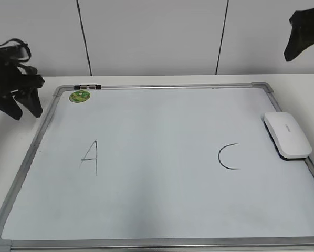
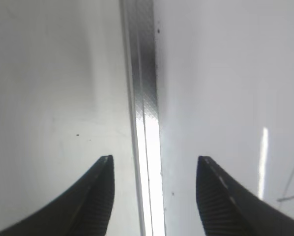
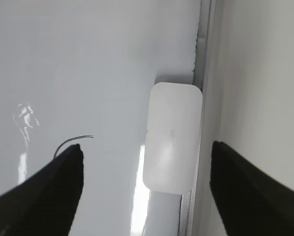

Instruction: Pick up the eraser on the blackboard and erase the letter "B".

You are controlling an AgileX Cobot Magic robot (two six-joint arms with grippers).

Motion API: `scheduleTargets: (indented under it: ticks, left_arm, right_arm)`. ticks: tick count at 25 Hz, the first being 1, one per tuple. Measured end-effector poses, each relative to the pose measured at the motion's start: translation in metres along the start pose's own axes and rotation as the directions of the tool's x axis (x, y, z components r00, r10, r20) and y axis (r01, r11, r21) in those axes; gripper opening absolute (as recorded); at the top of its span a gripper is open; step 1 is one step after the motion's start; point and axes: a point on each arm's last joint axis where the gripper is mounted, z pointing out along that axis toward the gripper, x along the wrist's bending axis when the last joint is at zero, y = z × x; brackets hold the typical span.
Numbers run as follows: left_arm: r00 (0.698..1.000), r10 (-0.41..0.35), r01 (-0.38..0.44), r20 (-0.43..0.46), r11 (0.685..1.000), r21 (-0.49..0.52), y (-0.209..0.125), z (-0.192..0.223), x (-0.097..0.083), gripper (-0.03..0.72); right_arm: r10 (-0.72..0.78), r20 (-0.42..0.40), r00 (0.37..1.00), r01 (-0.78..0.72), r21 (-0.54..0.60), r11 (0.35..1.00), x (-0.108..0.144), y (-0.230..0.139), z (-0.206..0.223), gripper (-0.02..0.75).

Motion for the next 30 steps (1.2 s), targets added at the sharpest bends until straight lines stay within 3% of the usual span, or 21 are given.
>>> scheduleTargets:
  ticks: [6, 10, 14, 20, 30]
  left_arm:
    - [0.999, 0.036, -0.036, 0.007, 0.998, -0.052, 0.007, -0.05, -0.011, 0.42]
    - [0.998, 0.066, -0.064, 0.002, 0.984, -0.167, -0.006, -0.107, -0.024, 0.421]
    - [0.995, 0.099, -0.097, -0.01, 0.945, -0.313, -0.031, -0.173, -0.038, 0.421]
    - [0.989, 0.141, -0.139, -0.034, 0.859, -0.492, -0.106, -0.259, -0.057, 0.421]
    - [0.989, 0.132, -0.145, -0.064, 0.822, -0.55, -0.242, -0.275, -0.058, 0.421]
  right_arm:
    - [-0.022, -0.006, 1.0, 0.021, -0.1, 0.995, 0.014, -0.018, -0.055, 0.596]
    - [-0.027, -0.004, 1.0, 0.026, -0.122, 0.992, 0.022, -0.044, -0.08, 0.596]
    - [-0.033, 0.001, 0.999, 0.033, -0.142, 0.989, 0.031, -0.092, -0.109, 0.594]
    - [-0.043, 0.015, 0.999, 0.046, -0.207, 0.977, 0.043, -0.156, -0.141, 0.594]
    - [-0.057, 0.014, 0.998, 0.059, -0.296, 0.953, 0.055, -0.21, -0.165, 0.593]
